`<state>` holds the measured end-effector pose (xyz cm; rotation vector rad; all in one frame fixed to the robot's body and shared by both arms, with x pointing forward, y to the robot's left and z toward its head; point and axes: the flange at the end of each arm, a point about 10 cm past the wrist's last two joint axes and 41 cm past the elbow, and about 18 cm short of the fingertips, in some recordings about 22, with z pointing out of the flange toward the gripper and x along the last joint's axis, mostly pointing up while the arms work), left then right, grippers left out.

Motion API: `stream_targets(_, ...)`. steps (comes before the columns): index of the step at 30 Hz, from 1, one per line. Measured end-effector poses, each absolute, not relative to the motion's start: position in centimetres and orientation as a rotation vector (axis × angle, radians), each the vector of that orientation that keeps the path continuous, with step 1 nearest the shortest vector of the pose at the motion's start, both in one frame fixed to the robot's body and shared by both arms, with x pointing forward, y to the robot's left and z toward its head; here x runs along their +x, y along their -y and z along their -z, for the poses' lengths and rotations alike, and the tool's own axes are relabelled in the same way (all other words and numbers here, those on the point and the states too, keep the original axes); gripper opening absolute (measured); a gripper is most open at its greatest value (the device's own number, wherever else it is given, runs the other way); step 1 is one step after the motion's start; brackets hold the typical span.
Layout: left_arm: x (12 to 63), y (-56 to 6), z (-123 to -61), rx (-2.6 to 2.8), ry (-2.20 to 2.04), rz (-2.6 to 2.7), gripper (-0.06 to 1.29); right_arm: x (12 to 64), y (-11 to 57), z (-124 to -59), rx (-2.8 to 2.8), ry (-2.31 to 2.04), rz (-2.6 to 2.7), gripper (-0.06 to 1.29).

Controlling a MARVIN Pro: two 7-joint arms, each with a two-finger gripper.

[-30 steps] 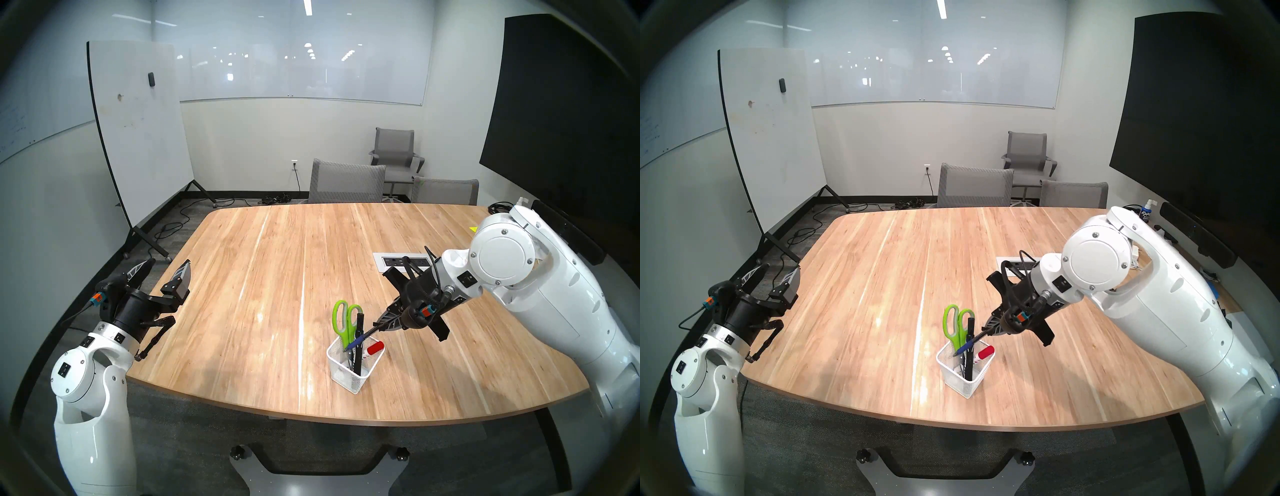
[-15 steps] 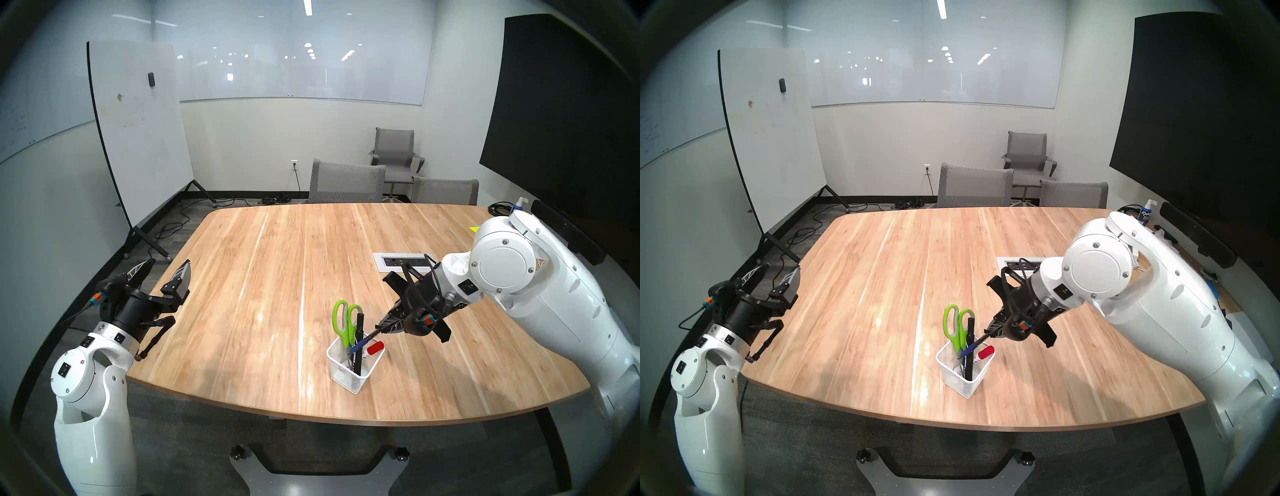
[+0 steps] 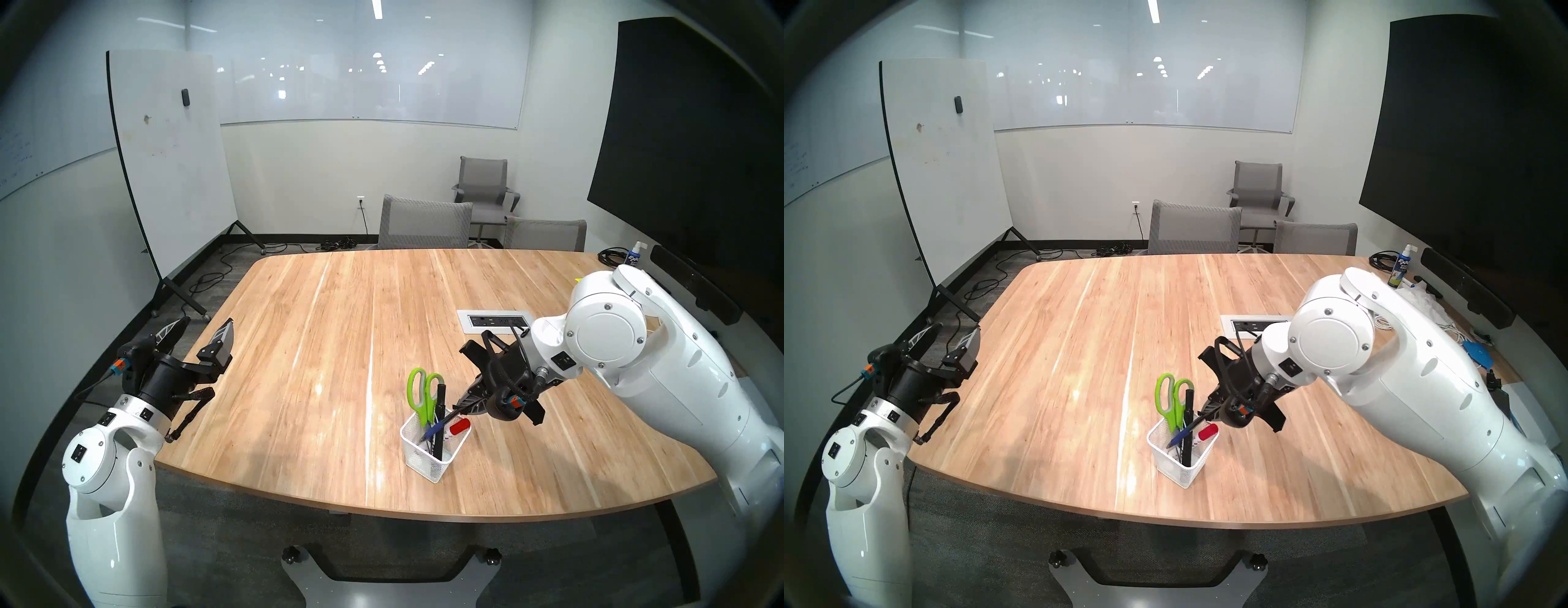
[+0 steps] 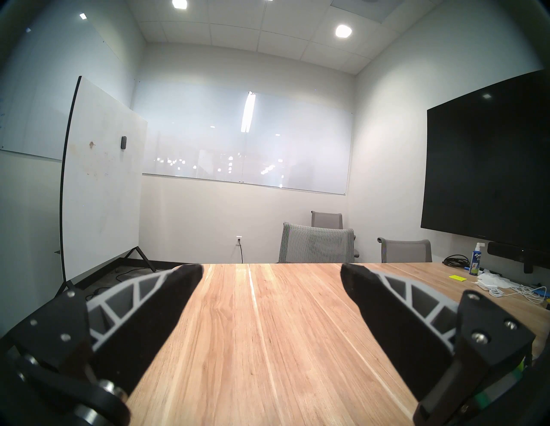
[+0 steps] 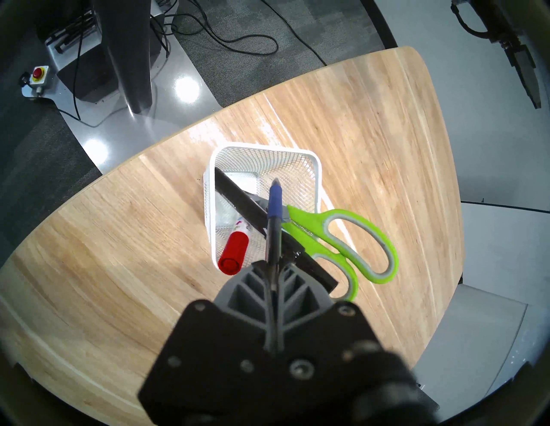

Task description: Place the pen, the marker, and the scissors into the pen holder

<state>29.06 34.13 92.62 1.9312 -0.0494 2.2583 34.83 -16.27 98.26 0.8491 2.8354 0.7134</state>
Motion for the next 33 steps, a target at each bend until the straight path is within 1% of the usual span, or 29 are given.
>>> stream_targets(33, 29.1, -34.1, -92.6, 1.931, 0.049, -2.258, 1.26, 34.5, 13.9, -96.3, 0.660, -2.867, -0.632, -0.03)
